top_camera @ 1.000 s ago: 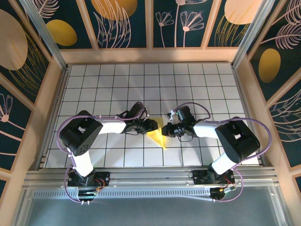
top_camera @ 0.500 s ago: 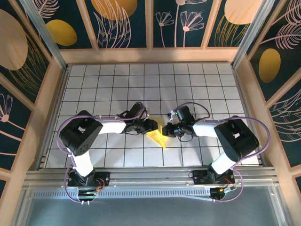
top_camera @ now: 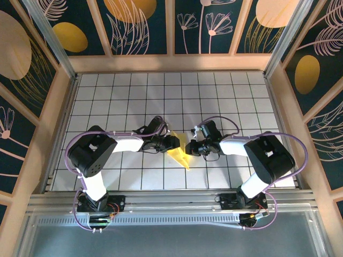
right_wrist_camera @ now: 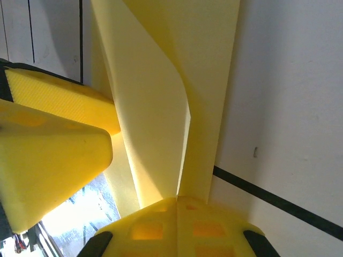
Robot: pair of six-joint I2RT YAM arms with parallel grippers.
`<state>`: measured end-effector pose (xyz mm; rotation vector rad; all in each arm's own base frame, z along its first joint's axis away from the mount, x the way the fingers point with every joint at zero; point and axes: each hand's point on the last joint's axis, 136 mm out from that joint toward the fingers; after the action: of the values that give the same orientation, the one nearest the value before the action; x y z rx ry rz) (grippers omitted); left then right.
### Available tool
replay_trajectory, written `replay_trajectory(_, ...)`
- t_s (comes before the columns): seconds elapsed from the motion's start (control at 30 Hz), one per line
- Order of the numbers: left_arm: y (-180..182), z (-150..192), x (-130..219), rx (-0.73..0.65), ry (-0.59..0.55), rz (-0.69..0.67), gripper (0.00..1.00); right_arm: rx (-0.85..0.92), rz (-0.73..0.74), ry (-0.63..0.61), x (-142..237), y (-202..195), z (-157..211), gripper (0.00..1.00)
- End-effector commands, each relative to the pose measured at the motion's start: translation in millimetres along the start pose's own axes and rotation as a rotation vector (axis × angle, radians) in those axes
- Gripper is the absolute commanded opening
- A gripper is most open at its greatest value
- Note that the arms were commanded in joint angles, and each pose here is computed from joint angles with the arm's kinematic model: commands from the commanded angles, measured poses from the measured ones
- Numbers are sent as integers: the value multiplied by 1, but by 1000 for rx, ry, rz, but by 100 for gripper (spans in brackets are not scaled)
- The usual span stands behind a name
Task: Fold a paper plane with a square sheet of paper (fold left side to right side)
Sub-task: Fourth fold the wing at the center of the table.
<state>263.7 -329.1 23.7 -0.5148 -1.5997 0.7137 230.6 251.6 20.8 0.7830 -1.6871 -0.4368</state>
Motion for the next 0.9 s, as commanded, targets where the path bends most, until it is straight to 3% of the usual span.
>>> replay_trajectory(0.0,35,11,-7,29,17,-112,42,9,35,-1,-1,-5,-4,0)
replay_trajectory(0.87,24,8,-5,25,12,-75,46,-50,102,65,-9,-28,15,0)
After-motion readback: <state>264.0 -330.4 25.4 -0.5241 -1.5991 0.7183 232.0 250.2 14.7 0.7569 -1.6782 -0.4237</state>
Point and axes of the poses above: each hand's point on the last joint's axis, 136 mm out from that joint toward the fingers, its own x axis back along the fingers, its own y axis along the line the jaws close on, z = x × y, and after that the axes turned 4 degrees about x, right-handed
